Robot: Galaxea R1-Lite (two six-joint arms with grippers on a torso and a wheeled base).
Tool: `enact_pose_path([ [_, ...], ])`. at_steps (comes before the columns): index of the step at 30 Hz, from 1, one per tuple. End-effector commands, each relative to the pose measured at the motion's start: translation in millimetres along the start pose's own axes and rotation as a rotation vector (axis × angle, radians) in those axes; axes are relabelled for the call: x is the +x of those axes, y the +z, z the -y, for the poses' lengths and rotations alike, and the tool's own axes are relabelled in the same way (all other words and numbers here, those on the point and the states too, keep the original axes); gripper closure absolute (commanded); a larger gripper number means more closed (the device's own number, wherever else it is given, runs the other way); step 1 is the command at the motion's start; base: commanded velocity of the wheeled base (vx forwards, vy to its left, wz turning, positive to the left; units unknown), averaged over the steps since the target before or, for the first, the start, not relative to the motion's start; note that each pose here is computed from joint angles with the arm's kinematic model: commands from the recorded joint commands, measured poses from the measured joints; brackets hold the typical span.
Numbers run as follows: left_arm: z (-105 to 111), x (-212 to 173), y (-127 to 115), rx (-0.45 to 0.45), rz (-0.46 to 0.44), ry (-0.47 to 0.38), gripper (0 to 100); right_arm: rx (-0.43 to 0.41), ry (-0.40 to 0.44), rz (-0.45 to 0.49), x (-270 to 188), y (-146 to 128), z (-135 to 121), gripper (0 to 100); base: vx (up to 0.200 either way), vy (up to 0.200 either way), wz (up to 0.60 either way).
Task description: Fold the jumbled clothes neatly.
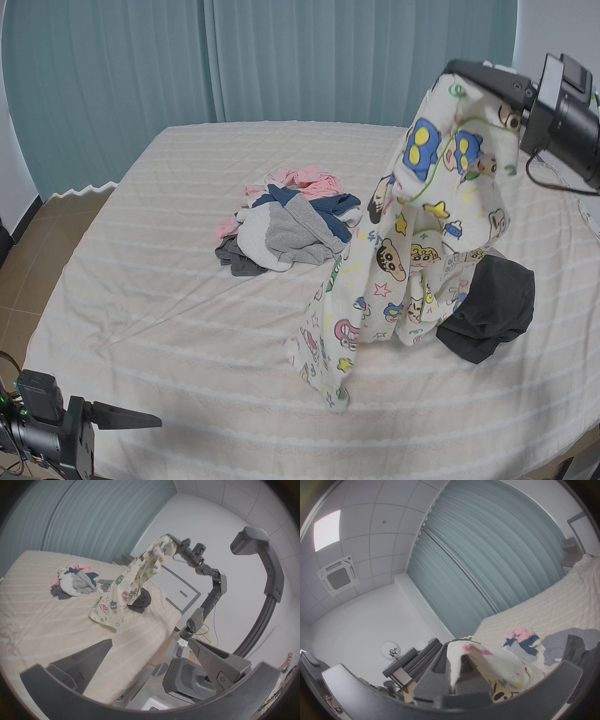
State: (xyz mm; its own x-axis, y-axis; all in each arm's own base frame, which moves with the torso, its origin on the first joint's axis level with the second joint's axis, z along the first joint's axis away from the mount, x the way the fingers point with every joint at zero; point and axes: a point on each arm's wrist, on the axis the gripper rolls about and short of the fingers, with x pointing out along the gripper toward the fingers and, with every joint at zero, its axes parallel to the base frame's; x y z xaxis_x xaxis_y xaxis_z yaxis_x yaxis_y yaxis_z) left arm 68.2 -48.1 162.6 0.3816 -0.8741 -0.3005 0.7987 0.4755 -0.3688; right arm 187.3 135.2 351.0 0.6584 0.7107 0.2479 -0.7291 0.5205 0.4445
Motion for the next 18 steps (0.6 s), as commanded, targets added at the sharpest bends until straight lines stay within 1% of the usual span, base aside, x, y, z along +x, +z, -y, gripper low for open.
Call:
enact_pose_path([
  [1, -3, 15, -2, -0.029, -0.093, -0.06, 0, 0.003, 0.11, 0.049, 1, 21, -30, 100, 0.0, 0.0, 0.0],
  [4, -4, 19, -3, -0.033, -0.116, -0.073, 0, 0.021, 0.129, 0.008, 8, 9, -34, 100, 0.0, 0.0, 0.0],
  [7, -4, 21, -2, -0.036, -0.125, -0.079, 0, 0.031, 0.133, -0.006, 17, 3, -33, 100, 0.0, 0.0, 0.0],
  [13, -5, 32, -4, -0.047, -0.186, -0.113, 0, 0.04, 0.105, -0.042, 34, -11, -24, 100, 0.0, 0.0, 0.0],
  [15, -5, 34, -3, -0.044, -0.19, -0.121, 0, 0.041, 0.108, -0.046, 35, -13, -24, 100, 0.0, 0.0, 0.0],
  [16, -7, 40, -1, -0.035, -0.189, -0.133, 0, 0.044, 0.125, -0.038, 38, -13, -27, 100, 0.0, 0.0, 0.0],
  [18, -9, 50, 2, -0.025, -0.186, -0.145, 0, 0.049, 0.132, -0.012, 43, -12, -30, 100, 0.0, 0.0, 0.0],
])
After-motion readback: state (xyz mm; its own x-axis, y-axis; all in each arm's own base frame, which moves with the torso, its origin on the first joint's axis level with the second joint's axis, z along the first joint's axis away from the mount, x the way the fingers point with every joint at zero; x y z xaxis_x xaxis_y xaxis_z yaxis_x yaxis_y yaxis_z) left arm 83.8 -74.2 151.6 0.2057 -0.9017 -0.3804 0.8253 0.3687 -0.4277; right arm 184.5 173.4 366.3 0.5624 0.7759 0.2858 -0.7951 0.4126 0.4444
